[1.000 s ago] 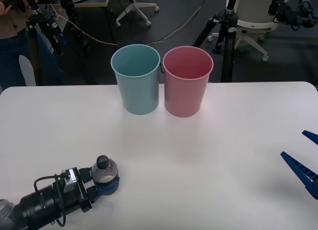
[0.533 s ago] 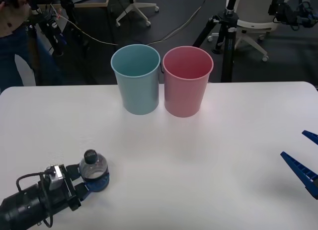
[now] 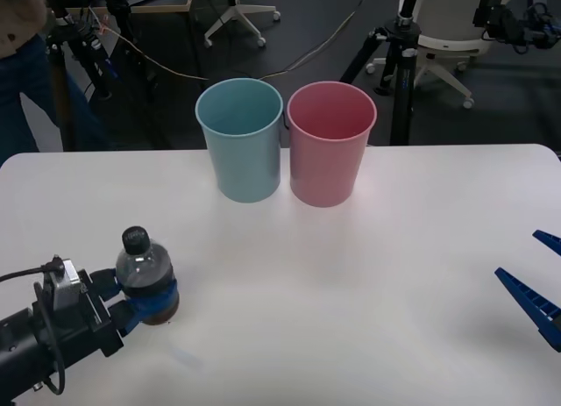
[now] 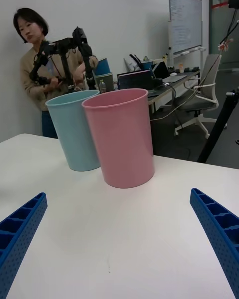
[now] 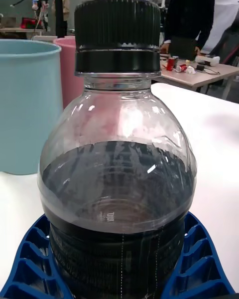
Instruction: Grasp the object on the table and drop it into the matching bin: aluminum can to the light blue bin, PET bottle to the pink bin.
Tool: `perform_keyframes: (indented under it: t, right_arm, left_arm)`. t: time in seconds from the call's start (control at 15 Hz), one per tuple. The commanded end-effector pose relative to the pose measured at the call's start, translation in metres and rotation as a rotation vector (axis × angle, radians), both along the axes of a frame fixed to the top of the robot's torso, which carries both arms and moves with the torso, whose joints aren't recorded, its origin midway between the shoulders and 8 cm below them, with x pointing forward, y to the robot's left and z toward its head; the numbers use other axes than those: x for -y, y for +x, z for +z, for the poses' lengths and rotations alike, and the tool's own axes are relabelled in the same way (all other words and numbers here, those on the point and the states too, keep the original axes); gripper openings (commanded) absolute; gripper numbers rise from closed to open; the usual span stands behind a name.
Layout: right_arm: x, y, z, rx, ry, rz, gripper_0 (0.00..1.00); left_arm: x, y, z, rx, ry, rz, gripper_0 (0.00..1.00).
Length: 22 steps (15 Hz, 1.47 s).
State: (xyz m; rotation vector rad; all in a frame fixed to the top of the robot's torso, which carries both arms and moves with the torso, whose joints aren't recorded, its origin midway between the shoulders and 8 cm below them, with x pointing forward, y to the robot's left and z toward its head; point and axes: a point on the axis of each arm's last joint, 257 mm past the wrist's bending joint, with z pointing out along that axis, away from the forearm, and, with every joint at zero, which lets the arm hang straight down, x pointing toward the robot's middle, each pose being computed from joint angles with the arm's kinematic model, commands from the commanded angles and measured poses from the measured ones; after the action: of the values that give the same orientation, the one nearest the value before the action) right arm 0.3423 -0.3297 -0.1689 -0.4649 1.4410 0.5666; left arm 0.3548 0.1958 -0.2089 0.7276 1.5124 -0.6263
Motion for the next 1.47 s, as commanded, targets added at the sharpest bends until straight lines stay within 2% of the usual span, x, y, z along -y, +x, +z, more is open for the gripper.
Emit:
perform_keyframes:
  t: [0.07,0.2,0.47,0.6,0.8,1.0,1.27,1.47]
  right_arm:
    - [0.000,0.000,0.000,0.000,0.000,0.000,1.00]
    - [0.000,0.000,0.000,0.000,0.000,0.000,1.00]
    - [0.000,0.000,0.000,0.000,0.000,0.000,1.00]
    - [0.000,0.000,0.000,0.000,0.000,0.000,1.00]
    - [0.000,0.000,0.000,0.000,0.000,0.000,1.00]
    - [0.000,0.000,0.000,0.000,0.000,0.000,1.00]
    - [0.000,0.000,0.000,0.000,0.000,0.000,1.00]
    - [0.000,0.000,0.000,0.000,0.000,0.000,1.00]
  left_arm:
    - [0.006,-0.005,0.030,-0.007,-0.015,0.020,0.00]
    - [0.012,-0.013,0.051,-0.009,-0.013,0.022,0.00]
    - [0.033,-0.022,0.091,0.054,0.002,-0.031,0.00]
    - [0.040,-0.018,0.111,0.088,0.013,-0.033,0.00]
    - [0.056,-0.013,0.137,0.084,-0.020,-0.066,0.00]
    - [0.065,0.001,0.159,0.106,-0.001,-0.086,0.00]
    - [0.097,0.011,0.191,0.093,-0.045,-0.156,0.00]
    - [0.114,0.030,0.211,0.091,-0.041,-0.189,0.00]
